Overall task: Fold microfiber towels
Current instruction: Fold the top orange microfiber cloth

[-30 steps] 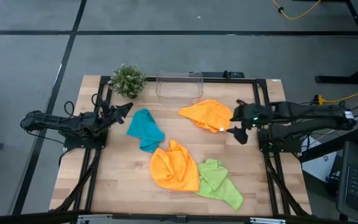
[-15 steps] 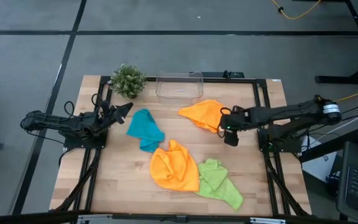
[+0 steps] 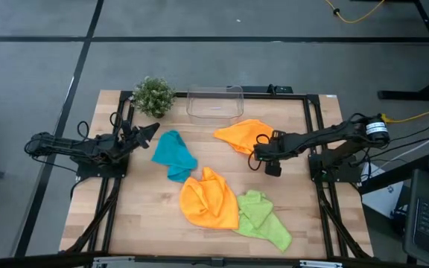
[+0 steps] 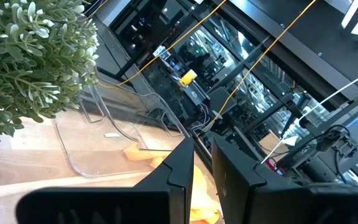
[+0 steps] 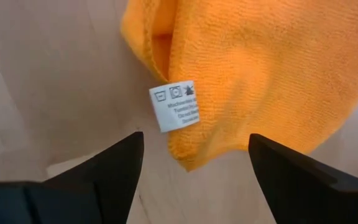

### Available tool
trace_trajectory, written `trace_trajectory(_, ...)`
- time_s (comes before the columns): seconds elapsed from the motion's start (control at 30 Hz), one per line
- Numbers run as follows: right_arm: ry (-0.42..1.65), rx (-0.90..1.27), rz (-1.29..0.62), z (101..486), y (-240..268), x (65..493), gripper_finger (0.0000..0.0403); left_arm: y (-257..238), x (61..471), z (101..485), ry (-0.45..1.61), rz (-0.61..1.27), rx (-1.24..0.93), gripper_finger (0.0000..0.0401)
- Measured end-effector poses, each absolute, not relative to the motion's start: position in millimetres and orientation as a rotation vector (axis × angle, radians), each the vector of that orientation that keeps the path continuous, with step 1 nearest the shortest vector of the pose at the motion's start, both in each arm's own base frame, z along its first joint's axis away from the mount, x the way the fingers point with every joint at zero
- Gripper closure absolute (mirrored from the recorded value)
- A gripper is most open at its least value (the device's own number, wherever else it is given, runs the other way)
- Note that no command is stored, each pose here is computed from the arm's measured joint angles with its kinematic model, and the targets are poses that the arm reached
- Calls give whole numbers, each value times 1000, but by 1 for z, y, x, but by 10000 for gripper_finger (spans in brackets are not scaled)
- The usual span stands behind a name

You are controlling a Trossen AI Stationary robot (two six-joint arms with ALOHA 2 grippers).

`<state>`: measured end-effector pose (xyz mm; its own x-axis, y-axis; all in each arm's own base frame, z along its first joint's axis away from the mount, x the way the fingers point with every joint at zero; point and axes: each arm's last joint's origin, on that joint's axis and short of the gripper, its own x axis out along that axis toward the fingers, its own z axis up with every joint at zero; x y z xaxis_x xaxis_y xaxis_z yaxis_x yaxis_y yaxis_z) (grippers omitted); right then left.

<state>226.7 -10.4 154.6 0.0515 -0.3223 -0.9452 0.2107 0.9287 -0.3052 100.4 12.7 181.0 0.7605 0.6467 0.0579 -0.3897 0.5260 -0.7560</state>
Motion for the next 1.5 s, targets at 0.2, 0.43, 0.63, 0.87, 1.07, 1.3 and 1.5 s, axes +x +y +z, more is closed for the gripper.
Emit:
trace_trajectory(0.2,1440,-93,-451,155,-14,228,146,13,100,181,-353,636,-801,351)
trace_trajectory(0.43,1454,-32,-407,154,-21,228,257,13,100,181,-350,637,-799,351)
trace_trajectory(0.63,1501,119,-346,154,-27,225,373,13,100,180,-347,638,-798,351)
trace_trajectory(0.87,1546,117,-280,187,-28,236,397,12,101,181,-330,620,-764,351)
trace_trajectory(1.07,1420,112,-242,244,-29,261,399,10,103,195,-380,487,-652,351)
trace_trajectory(1.3,1272,161,-254,287,-29,275,401,5,118,230,-351,354,-547,351)
trace_trajectory(1.5,1231,195,-226,299,-22,279,401,-1,161,289,-254,280,-371,351)
